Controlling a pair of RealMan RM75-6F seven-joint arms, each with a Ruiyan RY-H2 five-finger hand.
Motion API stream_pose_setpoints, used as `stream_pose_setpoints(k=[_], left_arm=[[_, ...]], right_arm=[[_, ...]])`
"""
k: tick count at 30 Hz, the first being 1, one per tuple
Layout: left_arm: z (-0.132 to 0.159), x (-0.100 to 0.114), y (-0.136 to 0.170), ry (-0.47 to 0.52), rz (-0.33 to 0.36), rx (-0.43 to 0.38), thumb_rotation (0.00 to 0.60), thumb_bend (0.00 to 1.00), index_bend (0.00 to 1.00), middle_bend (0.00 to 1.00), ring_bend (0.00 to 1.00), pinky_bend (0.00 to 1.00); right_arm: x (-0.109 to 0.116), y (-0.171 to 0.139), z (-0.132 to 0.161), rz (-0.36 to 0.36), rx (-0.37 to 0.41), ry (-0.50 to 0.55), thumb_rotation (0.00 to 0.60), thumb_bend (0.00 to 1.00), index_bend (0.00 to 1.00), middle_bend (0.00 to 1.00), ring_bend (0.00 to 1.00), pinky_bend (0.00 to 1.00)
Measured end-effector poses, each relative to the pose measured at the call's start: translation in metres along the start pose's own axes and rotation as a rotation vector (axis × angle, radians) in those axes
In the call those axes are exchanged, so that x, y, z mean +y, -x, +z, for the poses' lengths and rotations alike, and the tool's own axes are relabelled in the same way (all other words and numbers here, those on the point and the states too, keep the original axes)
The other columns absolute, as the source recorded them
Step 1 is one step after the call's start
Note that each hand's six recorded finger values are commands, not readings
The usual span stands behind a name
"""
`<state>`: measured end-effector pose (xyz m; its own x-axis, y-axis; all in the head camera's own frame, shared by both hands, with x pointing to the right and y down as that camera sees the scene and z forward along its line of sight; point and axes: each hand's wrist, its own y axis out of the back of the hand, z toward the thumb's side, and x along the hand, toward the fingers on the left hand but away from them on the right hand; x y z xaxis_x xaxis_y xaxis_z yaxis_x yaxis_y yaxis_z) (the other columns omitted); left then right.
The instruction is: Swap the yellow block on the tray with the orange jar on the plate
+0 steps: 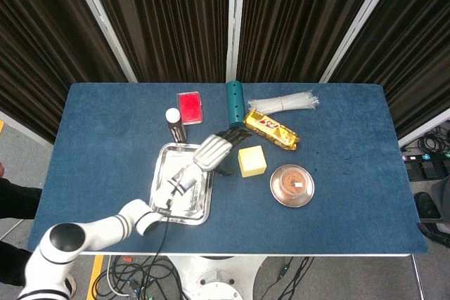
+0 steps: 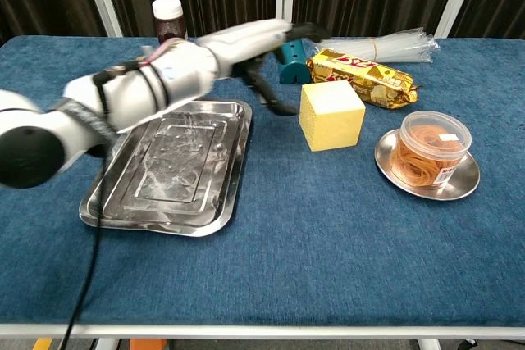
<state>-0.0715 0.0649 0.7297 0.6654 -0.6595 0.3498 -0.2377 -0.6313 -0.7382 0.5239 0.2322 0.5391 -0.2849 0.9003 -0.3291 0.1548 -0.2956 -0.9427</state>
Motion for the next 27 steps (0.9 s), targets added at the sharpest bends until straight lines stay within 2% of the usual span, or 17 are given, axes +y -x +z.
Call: stream_pose_setpoints(k=[2, 7, 12, 15, 21, 27], left_arm=[[-0.009, 0.007, 0.019, -0.005, 0.011, 0.024, 0.600, 0.14, 0.08, 0.05, 0.00, 0.20], [-0.033, 0.031, 0.090, -0.017, 0.068, 0.130, 0.600, 0.14, 0.08, 0.05, 0.00, 0.20], [-0.069, 0.064, 0.176, -0.075, 0.165, 0.318, 0.600, 0.14, 0.08, 0.05, 0.00, 0.19], [-0.083, 0.076, 0.219, -0.103, 0.203, 0.411, 0.600, 0.14, 0.08, 0.05, 0.00, 0.19], [-0.094, 0.085, 0.273, -0.128, 0.246, 0.511, 0.600, 0.13, 0.08, 0.05, 0.00, 0.18], [-0.100, 0.087, 0.305, -0.120, 0.264, 0.561, 0.600, 0.13, 0.08, 0.05, 0.00, 0.17]], right_arm=[[-0.005, 0.002, 0.005, 0.024, 0.013, -0.015, 0.600, 0.01, 0.00, 0.00, 0.00, 0.00], [-0.021, 0.014, 0.035, 0.081, 0.083, -0.047, 0.600, 0.01, 0.00, 0.00, 0.00, 0.00], [-0.035, 0.028, 0.077, 0.123, 0.176, -0.080, 0.600, 0.01, 0.00, 0.00, 0.00, 0.00], [-0.047, 0.037, 0.108, 0.162, 0.245, -0.092, 0.600, 0.01, 0.00, 0.00, 0.00, 0.00], [-0.075, 0.048, 0.159, 0.242, 0.334, -0.123, 0.600, 0.01, 0.00, 0.02, 0.00, 0.00], [-0.111, 0.052, 0.206, 0.336, 0.383, -0.110, 0.600, 0.01, 0.00, 0.02, 0.00, 0.00]])
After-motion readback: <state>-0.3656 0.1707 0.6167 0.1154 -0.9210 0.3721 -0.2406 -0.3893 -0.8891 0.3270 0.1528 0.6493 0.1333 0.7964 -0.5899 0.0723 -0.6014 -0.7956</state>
